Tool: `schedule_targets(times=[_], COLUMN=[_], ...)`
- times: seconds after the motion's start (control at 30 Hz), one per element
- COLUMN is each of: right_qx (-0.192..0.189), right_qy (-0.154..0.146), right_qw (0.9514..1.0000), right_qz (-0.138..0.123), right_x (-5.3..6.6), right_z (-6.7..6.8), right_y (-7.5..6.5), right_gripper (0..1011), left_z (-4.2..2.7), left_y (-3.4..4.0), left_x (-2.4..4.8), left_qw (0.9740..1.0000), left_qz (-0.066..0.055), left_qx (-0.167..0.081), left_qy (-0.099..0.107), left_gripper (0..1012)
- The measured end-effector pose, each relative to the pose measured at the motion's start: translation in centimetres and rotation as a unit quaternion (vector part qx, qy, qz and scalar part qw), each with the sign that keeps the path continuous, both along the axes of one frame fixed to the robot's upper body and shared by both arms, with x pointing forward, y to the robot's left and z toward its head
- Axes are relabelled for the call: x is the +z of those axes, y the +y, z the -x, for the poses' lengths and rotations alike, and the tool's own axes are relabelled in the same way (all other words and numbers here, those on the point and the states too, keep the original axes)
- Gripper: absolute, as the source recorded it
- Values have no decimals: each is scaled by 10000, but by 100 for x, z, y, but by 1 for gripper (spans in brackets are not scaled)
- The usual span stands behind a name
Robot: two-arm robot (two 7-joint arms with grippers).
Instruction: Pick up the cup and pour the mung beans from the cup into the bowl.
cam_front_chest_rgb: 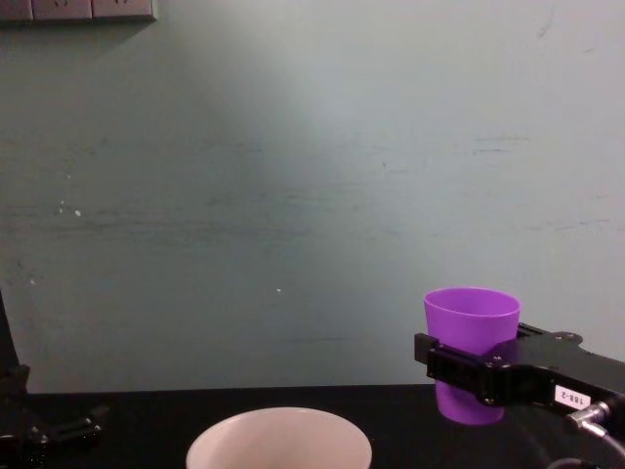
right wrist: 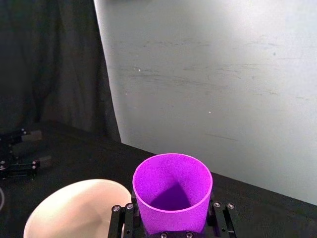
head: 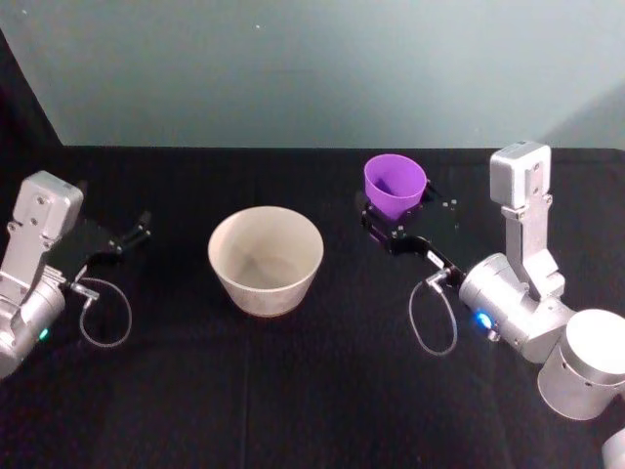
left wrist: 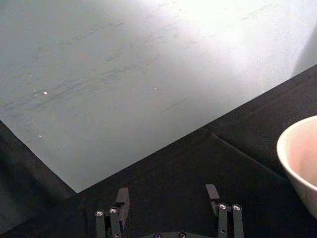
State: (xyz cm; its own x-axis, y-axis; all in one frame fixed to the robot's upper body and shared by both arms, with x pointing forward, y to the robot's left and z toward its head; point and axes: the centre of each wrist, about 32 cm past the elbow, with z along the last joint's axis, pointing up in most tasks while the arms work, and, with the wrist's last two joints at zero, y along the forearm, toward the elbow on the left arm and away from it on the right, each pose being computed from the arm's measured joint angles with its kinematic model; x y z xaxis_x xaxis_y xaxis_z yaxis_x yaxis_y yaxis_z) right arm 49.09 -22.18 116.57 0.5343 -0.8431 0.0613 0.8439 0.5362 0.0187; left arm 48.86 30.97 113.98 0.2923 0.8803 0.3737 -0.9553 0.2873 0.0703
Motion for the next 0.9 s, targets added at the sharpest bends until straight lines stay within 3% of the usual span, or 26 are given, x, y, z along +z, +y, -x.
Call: schedule_targets(times=[0.9], right_qx=[0], right_qy=[0], right_qw=[10000], right_qz=[0], right_x=[0], right_z=[0], right_y=[0], right_gripper=[718], left_z=[0], left_y=[0], left_x=[0], left_qw=[10000], left_qz=[0], left_qx=[0], left_qy=[0], left_gripper=[1000])
